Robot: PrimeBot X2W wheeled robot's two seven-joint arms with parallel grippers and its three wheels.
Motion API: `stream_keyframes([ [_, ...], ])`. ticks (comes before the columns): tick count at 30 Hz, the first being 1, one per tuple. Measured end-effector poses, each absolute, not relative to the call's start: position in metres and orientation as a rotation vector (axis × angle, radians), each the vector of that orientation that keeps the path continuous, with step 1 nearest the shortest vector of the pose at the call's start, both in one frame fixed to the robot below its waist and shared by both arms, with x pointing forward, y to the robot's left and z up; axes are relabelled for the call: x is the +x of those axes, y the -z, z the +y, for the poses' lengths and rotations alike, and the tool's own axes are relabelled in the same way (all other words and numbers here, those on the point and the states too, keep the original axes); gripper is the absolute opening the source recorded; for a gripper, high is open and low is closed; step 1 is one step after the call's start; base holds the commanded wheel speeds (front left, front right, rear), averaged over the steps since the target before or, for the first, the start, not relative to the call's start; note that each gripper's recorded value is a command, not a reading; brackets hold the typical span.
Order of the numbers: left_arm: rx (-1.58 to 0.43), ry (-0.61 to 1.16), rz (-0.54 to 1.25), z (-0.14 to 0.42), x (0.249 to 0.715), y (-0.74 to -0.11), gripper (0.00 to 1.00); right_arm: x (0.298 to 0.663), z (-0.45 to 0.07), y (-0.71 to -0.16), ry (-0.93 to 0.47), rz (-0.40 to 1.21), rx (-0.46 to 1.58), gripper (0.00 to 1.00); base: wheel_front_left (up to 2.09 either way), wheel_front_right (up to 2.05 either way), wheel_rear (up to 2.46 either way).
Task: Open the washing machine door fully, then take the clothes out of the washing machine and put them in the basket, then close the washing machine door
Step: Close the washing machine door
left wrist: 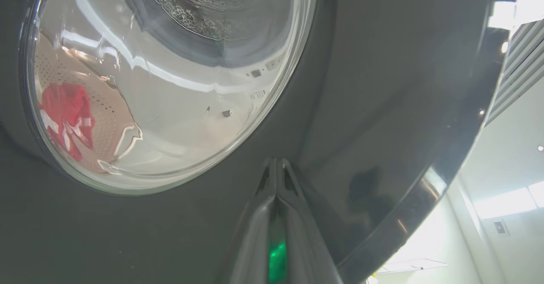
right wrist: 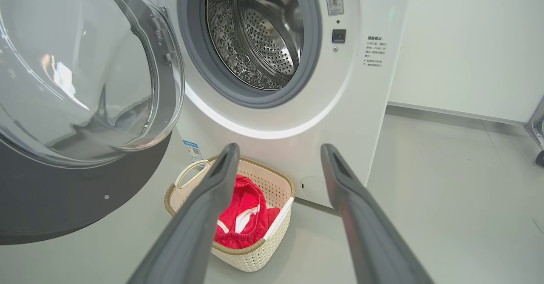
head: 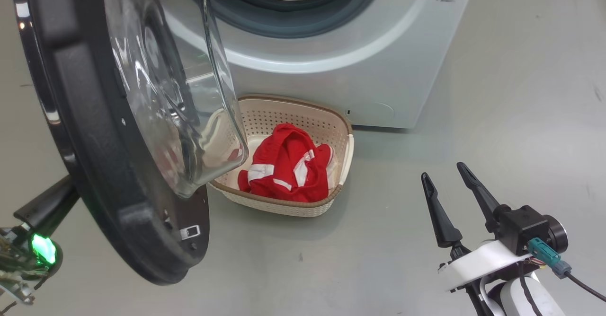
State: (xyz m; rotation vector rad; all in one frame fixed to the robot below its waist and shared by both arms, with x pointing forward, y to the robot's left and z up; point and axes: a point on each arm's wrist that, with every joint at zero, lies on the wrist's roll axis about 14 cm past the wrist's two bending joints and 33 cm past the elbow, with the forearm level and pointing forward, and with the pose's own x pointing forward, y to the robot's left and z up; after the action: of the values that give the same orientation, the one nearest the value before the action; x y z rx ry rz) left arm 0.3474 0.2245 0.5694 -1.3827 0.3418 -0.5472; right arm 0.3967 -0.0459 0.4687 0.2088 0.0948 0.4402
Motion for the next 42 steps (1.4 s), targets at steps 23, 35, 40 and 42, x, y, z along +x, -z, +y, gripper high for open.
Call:
stream_keyframes([
  [23,-1.410,0.797,0.498,0.133,0.378,-0.570,0.00,0.380,-0.103,-0.468,-0.238,0.081,0.235,1.00,0.00,0.00,0.00],
  [35,-1.431,0.820,0.533,0.097,0.414,-0.562,0.00,0.376,-0.135,-0.466,-0.125,0.076,0.243,1.00,0.00,0.00,0.00],
  [40,-1.460,0.831,0.530,0.081,0.428,-0.561,0.00,0.371,-0.148,-0.462,-0.082,0.083,0.242,1.00,0.00,0.00,0.00],
  [42,-1.475,0.830,0.527,0.075,0.435,-0.562,0.00,0.371,-0.152,-0.461,-0.069,0.085,0.240,1.00,0.00,0.00,0.00],
])
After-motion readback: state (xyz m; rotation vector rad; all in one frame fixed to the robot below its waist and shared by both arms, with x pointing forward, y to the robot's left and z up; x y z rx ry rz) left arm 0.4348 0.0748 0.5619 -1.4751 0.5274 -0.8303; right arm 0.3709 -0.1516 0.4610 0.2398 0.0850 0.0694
